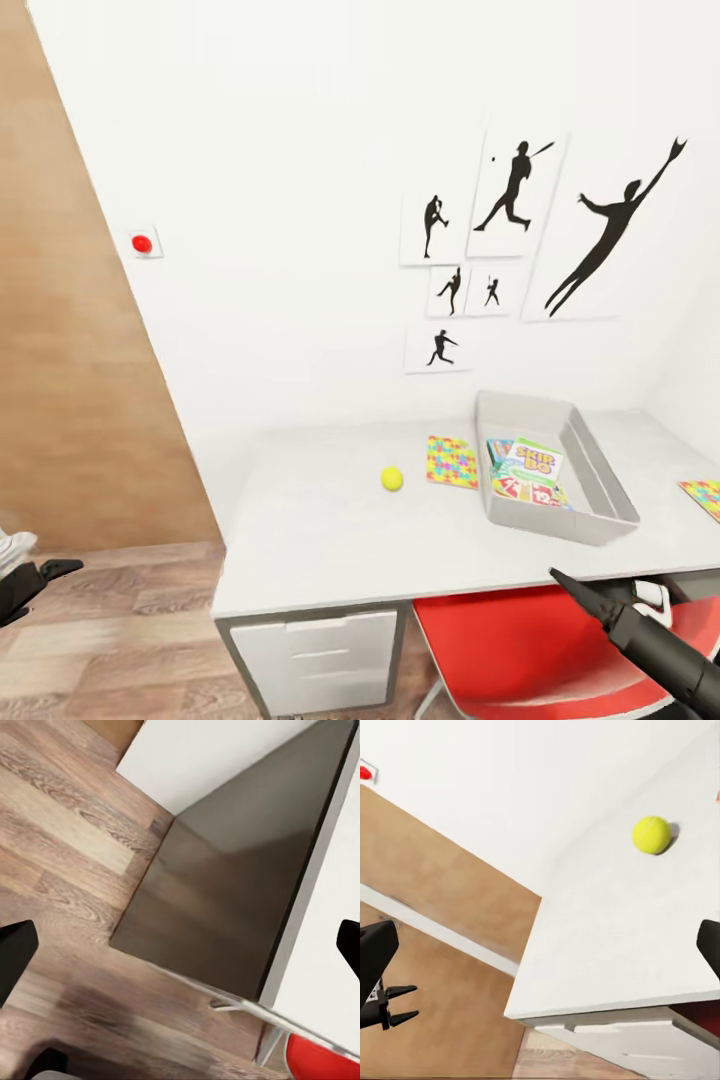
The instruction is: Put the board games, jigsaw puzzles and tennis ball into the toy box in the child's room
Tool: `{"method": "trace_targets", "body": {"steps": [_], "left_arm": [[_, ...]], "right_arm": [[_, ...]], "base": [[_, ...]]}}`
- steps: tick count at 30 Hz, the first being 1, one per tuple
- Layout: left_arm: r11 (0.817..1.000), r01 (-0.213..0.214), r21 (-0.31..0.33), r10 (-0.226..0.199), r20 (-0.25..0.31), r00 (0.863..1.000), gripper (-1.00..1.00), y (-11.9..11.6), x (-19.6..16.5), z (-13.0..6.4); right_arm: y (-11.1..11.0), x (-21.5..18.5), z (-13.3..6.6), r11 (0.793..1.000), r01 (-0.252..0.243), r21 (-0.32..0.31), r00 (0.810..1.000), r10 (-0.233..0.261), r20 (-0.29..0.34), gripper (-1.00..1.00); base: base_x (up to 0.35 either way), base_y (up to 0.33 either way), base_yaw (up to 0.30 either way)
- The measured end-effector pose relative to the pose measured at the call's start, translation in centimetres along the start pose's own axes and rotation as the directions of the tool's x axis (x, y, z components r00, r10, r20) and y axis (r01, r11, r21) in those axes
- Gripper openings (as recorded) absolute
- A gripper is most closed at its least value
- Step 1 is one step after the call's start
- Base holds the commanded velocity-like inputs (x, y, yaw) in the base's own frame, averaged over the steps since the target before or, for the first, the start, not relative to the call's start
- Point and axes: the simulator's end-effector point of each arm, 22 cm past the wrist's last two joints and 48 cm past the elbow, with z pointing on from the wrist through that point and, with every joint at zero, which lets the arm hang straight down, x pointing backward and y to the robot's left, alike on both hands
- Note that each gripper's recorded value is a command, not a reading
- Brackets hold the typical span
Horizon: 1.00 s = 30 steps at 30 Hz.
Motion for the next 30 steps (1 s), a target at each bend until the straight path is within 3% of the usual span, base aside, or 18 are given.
{"method": "trace_targets", "body": {"steps": [13, 20, 25, 27, 30], "left_arm": [[1.0, 0.0, -0.009, 0.0, -0.012, 1.0, 1.0, 0.3, 0.4, 0.5], [0.999, -0.017, -0.031, 0.016, -0.026, 1.0, 1.0, 0.7, 0.9, 0.9], [0.988, -0.107, -0.11, 0.103, -0.04, 0.994, 1.0, 2.0, 1.8, 1.8], [0.967, -0.183, -0.177, 0.184, -0.009, 0.983, 1.0, 3.0, 1.3, 2.3], [0.94, -0.248, -0.235, 0.261, 0.024, 0.965, 1.0, 3.8, 0.5, 2.5]], "right_arm": [[-0.8, 0.5, 0.0, 1.0, -0.014, 0.014, 1.0, 0.014, -0.009, 1.0], [-1.1, 0.6, 0.0, 1.0, -0.019, 0.022, 1.0, 0.019, -0.013, 1.0], [-1.2, 0.7, 0.0, 0.999, -0.02, 0.025, 1.0, 0.02, -0.015, 1.0], [-1.3, 0.7, 0.0, 0.999, -0.02, 0.029, 1.0, 0.02, -0.015, 1.0], [-1.4, 0.7, 0.0, 0.999, -0.02, 0.032, 1.0, 0.02, -0.015, 1.0]], "base": [[-0.008, 0.27, 0.227], [0.06, 0.09, 0.163], [0.059, 0.02, 0.055], [0.023, 0.007, 0.02], [0.044, 0.004, 0.011]]}}
